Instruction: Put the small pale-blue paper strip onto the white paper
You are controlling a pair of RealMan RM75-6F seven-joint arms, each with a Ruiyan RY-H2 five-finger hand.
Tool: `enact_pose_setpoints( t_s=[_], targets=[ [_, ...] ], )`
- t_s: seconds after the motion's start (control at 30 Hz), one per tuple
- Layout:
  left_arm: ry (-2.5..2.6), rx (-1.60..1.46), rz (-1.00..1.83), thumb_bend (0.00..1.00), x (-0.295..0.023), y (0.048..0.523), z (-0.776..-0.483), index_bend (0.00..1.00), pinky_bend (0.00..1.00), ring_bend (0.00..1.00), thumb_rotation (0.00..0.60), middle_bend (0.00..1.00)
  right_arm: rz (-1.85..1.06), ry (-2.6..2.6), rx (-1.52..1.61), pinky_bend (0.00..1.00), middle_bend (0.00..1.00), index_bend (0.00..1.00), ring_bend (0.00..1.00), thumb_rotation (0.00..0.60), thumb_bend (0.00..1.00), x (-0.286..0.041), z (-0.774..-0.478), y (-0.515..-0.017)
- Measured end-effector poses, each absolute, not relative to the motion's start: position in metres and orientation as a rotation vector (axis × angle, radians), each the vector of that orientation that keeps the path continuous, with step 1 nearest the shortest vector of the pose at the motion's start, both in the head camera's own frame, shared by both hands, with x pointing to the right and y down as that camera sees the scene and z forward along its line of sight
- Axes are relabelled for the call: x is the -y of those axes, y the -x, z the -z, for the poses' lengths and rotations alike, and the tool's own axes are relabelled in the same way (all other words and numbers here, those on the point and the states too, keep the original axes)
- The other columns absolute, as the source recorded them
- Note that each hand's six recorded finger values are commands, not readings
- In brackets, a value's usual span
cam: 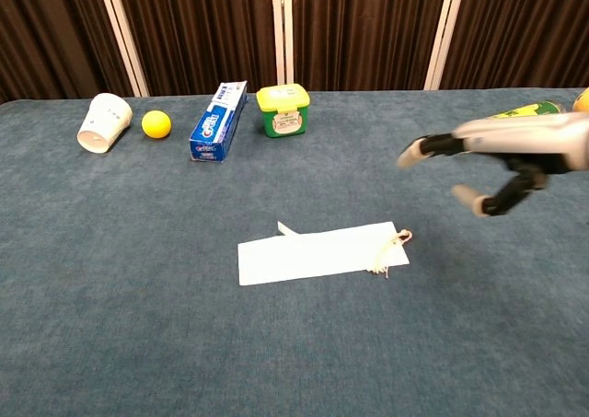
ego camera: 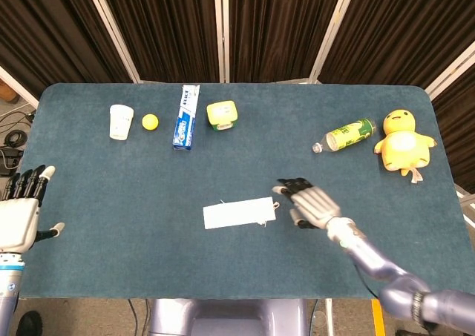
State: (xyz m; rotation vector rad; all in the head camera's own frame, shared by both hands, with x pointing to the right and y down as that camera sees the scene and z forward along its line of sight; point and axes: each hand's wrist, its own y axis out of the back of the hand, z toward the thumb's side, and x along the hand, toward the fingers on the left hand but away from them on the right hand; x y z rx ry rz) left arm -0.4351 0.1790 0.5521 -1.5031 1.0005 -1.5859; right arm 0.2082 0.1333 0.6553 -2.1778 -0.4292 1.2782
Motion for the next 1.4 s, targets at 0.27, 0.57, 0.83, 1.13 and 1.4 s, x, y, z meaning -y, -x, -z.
enact_pose_setpoints(
  t_s=[0.27,0.57,0.83,1.13,1.4],
  targets=[
    [1.502,-1.009,1.613,0.0,-0.175,0.442,-0.557,0.0,0.0,0.0,0.6,0.0,-1.229,2.199,0.309,0.0,0.0,0.26,0.0,0.6,0.69,-0.137,-0.685,-0.137],
    [1.509,-1.012,1.629,0.0,-0.173,0.445,-0.559,0.0,0.0,0.0,0.6,0.0,-1.256,2.167,0.236,0.0,0.0,0.27,0.0,0.6,0.7,-0.142,-0.706,-0.104],
    [1.516,-1.01,1.623,0.0,-0.173,0.444,-0.559,0.0,0.0,0.0,0.6,0.0,-1.285,2.131,0.239,0.0,0.0,0.3,0.0,0.6,0.7,-0.138,-0.707,-0.105],
    [1.52,-1.01,1.617,0.0,-0.173,0.443,-0.559,0.0,0.0,0.0,0.6,0.0,-1.288,2.136,0.21,0.0,0.0,0.3,0.0,0.6,0.7,-0.147,-0.712,-0.099],
    [1.523,-1.013,1.615,0.0,-0.173,0.443,-0.558,0.0,0.0,0.0,0.6,0.0,-1.252,2.13,0.189,0.0,0.0,0.3,0.0,0.6,0.7,-0.153,-0.708,-0.093]
  ],
)
